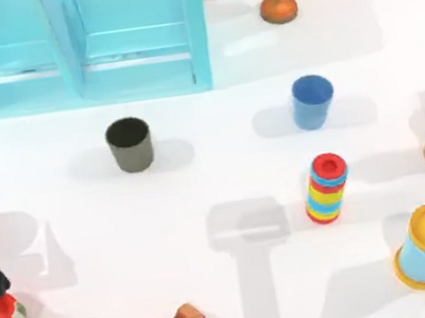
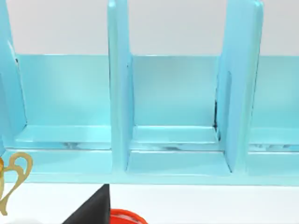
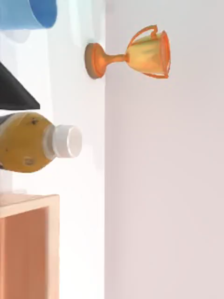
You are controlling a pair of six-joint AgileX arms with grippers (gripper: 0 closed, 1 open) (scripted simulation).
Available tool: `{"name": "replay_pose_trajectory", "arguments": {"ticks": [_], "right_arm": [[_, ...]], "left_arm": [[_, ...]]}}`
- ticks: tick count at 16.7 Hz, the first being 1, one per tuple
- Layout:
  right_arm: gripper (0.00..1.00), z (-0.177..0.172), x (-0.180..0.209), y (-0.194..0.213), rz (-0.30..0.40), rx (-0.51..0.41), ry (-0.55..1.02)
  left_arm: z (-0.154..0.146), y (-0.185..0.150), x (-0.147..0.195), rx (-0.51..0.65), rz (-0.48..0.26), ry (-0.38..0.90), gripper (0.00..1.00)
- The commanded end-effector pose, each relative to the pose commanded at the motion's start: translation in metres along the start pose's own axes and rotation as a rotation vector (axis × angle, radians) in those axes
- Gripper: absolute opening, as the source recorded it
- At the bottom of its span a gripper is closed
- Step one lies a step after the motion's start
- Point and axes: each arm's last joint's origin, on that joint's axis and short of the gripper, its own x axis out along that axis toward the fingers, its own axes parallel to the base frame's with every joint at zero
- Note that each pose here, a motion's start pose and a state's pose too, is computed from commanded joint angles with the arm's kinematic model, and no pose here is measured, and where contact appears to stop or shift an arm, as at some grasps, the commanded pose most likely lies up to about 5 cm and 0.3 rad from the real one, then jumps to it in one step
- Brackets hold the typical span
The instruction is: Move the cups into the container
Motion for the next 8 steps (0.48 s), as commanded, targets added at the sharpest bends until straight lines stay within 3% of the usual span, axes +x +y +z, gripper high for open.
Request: {"name": "replay_pose_trajectory", "arguments": {"ticks": [4, 8], "right_arm": [[1.00, 0.006, 0.000, 0.001, 0.007, 0.007, 0.020], [1.00, 0.043, 0.004, 0.006, 0.041, 0.047, 0.137]], "left_arm": [[0.000, 0.000, 0.000, 0.000, 0.000, 0.000, 1.00], [0.000, 0.000, 0.000, 0.000, 0.000, 0.000, 1.00]]}}
